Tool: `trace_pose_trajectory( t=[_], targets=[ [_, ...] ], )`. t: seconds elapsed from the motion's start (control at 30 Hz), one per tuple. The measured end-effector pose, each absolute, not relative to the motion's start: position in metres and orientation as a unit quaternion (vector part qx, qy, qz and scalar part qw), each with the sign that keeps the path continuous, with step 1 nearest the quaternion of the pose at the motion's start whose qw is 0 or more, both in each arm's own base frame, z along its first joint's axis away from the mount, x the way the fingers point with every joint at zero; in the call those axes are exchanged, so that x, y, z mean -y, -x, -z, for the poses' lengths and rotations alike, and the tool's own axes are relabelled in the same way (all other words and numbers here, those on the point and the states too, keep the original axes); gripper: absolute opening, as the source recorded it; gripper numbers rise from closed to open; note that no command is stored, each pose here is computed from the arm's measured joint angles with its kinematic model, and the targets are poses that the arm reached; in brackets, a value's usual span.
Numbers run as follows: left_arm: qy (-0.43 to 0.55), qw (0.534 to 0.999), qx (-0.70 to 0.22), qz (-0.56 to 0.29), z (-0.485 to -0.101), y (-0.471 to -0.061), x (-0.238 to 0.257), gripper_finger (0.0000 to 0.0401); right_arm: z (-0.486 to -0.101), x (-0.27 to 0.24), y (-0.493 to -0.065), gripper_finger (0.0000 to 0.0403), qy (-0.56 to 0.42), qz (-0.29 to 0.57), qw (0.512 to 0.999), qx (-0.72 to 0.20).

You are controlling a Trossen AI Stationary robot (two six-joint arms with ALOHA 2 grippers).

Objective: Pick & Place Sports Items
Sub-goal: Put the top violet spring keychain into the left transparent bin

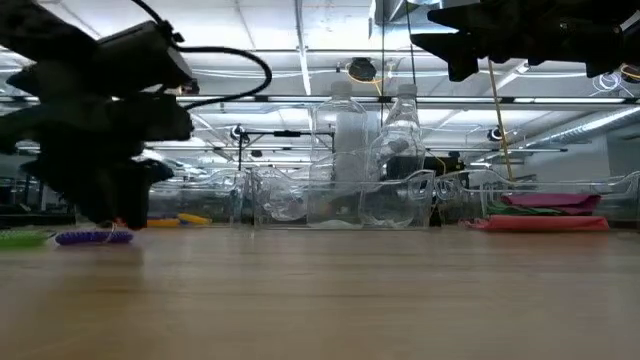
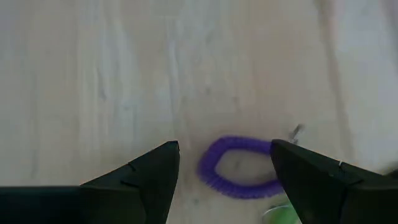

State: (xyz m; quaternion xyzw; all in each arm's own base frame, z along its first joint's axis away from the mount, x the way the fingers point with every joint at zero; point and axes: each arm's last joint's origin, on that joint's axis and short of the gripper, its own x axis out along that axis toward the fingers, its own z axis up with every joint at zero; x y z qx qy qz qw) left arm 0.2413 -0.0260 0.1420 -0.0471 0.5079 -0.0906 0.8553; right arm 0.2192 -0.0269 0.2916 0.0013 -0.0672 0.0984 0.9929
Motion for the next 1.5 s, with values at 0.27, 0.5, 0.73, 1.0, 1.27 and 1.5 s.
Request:
trace_pose_trajectory(
  t=[0.27,0.5,0.73,1.0,1.27,1.5],
  targets=[
    [0.046,0.840,-0.534,0.085,-0.128,-0.244,0.026,0.0214,-0.292,0.027,-0.219,0.0196,-0.001,-0.098,0.993,0.067],
    [0.032,0.839,-0.538,0.073,-0.125,-0.245,0.025,0.0213,-0.292,0.027,-0.219,0.0196,-0.001,-0.098,0.993,0.067],
    [0.009,0.841,-0.539,0.037,-0.124,-0.245,0.023,0.0210,-0.292,0.027,-0.219,0.0196,-0.001,-0.098,0.993,0.068],
    [-0.001,0.842,-0.539,0.031,-0.124,-0.244,0.022,0.0112,-0.292,0.027,-0.219,0.0196,-0.001,-0.098,0.993,0.068],
    [0.021,0.840,-0.539,0.049,-0.124,-0.245,0.016,0.0011,-0.292,0.027,-0.219,0.0196,-0.001,-0.098,0.993,0.068],
    [0.057,0.847,-0.529,0.006,-0.130,-0.243,0.005,0.0022,-0.292,0.027,-0.219,0.0196,-0.001,-0.098,0.993,0.068]
  ],
)
